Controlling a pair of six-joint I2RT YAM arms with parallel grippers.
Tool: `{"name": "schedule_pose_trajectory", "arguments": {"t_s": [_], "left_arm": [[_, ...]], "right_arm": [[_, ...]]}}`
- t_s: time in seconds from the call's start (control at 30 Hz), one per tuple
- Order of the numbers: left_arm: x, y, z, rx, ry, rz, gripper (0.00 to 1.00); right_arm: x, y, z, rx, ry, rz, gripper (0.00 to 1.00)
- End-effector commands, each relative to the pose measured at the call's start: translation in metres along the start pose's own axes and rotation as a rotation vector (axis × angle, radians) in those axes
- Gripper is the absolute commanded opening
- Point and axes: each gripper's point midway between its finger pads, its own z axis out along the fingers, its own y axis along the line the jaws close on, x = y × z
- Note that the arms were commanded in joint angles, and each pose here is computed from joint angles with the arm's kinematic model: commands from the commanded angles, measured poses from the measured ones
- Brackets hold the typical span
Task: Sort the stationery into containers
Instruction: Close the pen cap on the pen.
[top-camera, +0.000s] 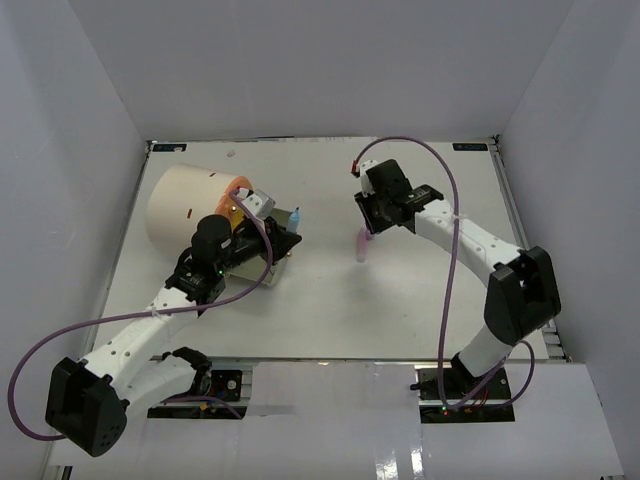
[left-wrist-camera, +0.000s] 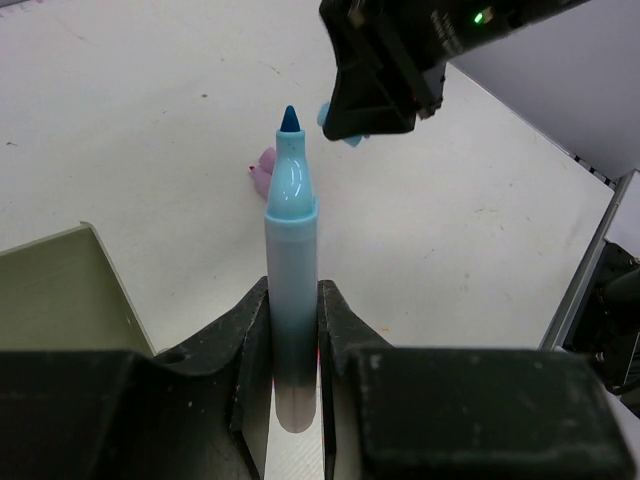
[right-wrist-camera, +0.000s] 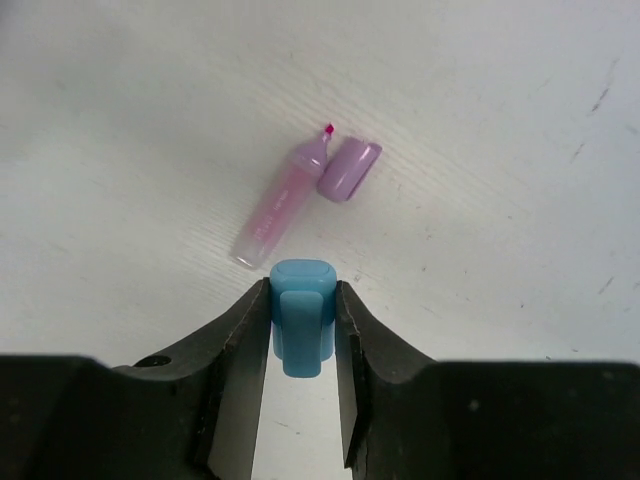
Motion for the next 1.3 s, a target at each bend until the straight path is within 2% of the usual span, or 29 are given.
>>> {"name": "schedule_pose_trajectory", "arguments": {"t_s": [0.0, 0.13, 0.17, 0.27, 0.5, 0.8, 1.27], "left_arm": [[-0.014, -0.01, -0.005, 0.046, -0.057, 0.033, 0.22], [-0.015, -0.012, -0.006, 0.055, -0.065, 0.034, 0.22], [-0.014, -0.011, -0.006, 0.055, -0.064, 0.035, 0.22], [-0.015, -0.011, -0.006, 0.054, -0.067, 0.038, 0.22], [-0.014, -0.009, -0.006, 0.042, -0.072, 0.039, 0.22], [-0.016, -0.006, -0.007, 0.025, -0.08, 0.04, 0.23], [-0.017, -0.004, -0.007, 0.01, -0.089, 0.04, 0.23]], "right_arm": [[-0.075, 0.019, -0.064, 0.01, -0.26, 0.102, 0.22], [-0.121, 0.049, -0.113, -0.061, -0.475, 0.184, 0.21], [-0.143, 0.054, -0.134, -0.093, -0.589, 0.214, 0.21], [-0.169, 0.076, -0.165, -0.167, -0.759, 0.271, 0.19], [-0.193, 0.122, -0.207, -0.277, -0.952, 0.382, 0.2], [-0.191, 0.143, -0.203, -0.279, -0.997, 0.463, 0.2], [-0.179, 0.155, -0.175, -0.267, -0.935, 0.464, 0.2]]}}
